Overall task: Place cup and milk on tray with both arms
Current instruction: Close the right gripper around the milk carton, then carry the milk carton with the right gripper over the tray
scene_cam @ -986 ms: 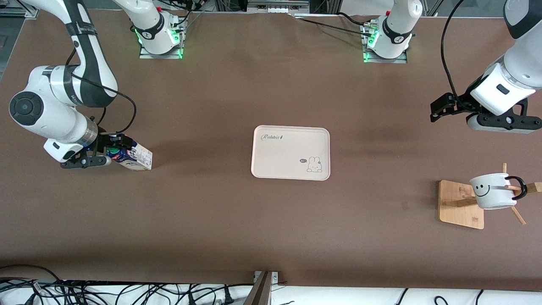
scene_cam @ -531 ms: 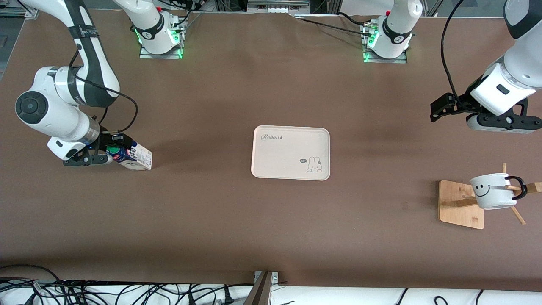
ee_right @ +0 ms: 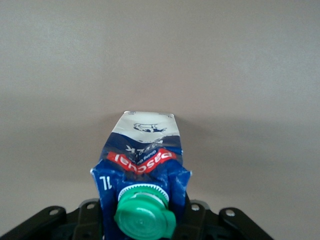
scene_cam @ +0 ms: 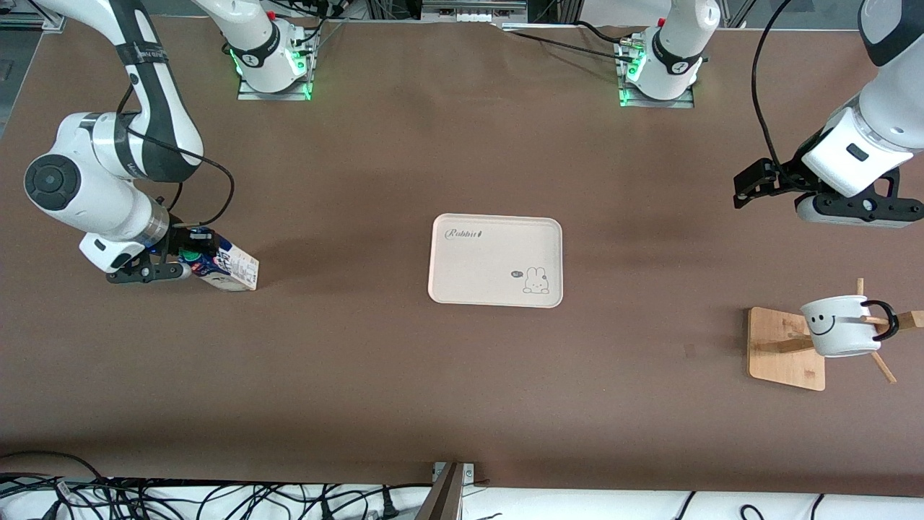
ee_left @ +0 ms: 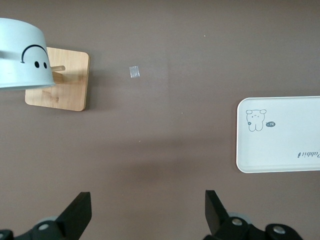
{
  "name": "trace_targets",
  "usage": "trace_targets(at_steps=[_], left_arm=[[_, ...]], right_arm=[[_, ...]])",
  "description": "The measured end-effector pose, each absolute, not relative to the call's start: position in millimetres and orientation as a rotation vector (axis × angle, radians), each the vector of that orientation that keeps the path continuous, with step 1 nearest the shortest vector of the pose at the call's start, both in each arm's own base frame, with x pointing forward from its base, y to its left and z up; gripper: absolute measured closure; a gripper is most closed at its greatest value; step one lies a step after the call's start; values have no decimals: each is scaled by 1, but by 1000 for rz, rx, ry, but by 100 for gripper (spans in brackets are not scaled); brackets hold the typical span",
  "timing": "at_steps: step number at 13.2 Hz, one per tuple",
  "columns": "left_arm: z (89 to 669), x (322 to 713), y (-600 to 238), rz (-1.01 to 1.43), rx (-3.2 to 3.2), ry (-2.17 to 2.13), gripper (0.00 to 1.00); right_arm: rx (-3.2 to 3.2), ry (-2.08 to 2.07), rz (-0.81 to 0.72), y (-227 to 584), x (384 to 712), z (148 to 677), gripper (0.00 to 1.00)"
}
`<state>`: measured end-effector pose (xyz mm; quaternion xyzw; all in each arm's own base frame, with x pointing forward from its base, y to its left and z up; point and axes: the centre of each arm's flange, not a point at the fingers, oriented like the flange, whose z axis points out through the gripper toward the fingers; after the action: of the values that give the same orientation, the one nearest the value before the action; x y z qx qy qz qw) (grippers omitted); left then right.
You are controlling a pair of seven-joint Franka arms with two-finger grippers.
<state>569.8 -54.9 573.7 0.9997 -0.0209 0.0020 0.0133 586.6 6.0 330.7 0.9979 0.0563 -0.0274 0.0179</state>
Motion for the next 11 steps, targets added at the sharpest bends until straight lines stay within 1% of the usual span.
trace_targets(at_steps=[3,5,8,11], left_arm=[[574,570,-55,6,3114,-65,0],[574,570,-55,6,3114,-65,0],[574,570,-55,6,3114,-65,0],[574,570,-55,6,3114,-66,0]], right_arm=[[3102,188,-65,13,590,342,51],[3119,167,-86,35,594,360,52],[3139,143,-81,105,600,399,51],[3197,73,-109,193,595,432,51]])
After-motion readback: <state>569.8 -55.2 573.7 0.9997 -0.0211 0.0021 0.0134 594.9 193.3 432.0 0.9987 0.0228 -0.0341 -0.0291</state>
